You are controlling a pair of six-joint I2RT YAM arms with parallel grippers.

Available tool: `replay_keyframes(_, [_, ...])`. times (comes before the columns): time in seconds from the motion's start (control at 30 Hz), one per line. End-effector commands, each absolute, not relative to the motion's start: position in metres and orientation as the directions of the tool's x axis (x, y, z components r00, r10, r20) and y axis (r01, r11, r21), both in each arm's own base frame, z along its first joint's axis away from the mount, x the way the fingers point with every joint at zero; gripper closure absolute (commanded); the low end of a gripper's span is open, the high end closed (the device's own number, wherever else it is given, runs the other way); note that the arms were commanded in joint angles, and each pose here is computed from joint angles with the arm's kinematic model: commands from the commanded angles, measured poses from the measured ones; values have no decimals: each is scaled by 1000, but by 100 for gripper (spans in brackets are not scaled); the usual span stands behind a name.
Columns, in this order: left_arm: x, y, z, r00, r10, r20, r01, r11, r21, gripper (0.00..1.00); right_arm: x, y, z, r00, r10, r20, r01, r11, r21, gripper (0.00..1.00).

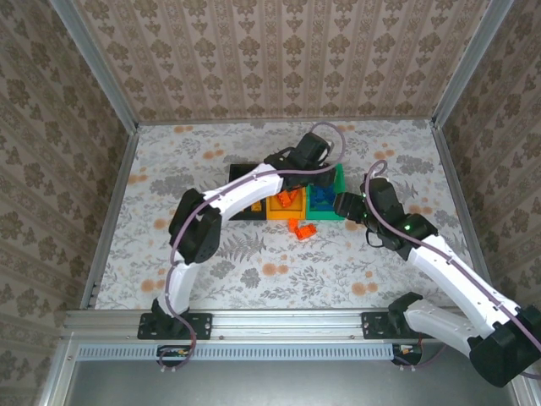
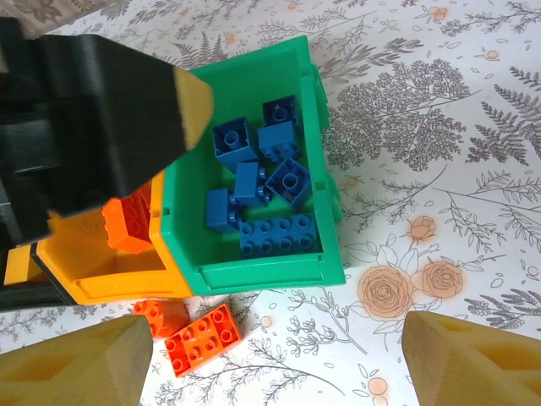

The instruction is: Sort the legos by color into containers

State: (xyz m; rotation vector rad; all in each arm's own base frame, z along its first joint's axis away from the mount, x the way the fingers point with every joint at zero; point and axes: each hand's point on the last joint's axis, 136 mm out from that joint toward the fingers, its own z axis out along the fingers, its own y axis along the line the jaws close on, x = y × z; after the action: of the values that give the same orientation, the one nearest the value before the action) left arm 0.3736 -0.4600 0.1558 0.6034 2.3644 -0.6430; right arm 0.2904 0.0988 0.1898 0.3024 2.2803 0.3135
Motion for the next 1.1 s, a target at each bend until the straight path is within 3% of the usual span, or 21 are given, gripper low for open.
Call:
replay_keyframes(0.0, [378,-461,156,-713,291,-638,565,777,-277,57,283,89,183,-658,331,-677,155,939,309,21])
replay_keyframes(0.07, [380,-463,159,-711,287,-642,565,776,-280,41,283,89,182,-658,332,-676,155,938,310,21])
replay_keyframes(0.2, [378,-461,177,-693,259,-672,569,770,-290,23,283,90,184,-657,335,-676,153,937,315,20])
replay_keyframes(0.47, [338,-421,222,-652,172,-738,574,748,-333,10,284,92,179,-665,334,-668,148,936,321,20])
replay_keyframes(0.67, [281,-379,199,-647,227,-728,569,779,-263,9,286,95,172,-672,338,-659,146,933,330,20])
replay_keyframes(0.83, [246,-354,146,-686,302,-662,549,811,-199,22,288,97,166,-677,340,-653,148,932,332,20])
replay_keyframes(1.07, [244,-354,95,-709,342,-616,537,829,-158,28,290,99,170,-673,346,-654,144,928,343,20])
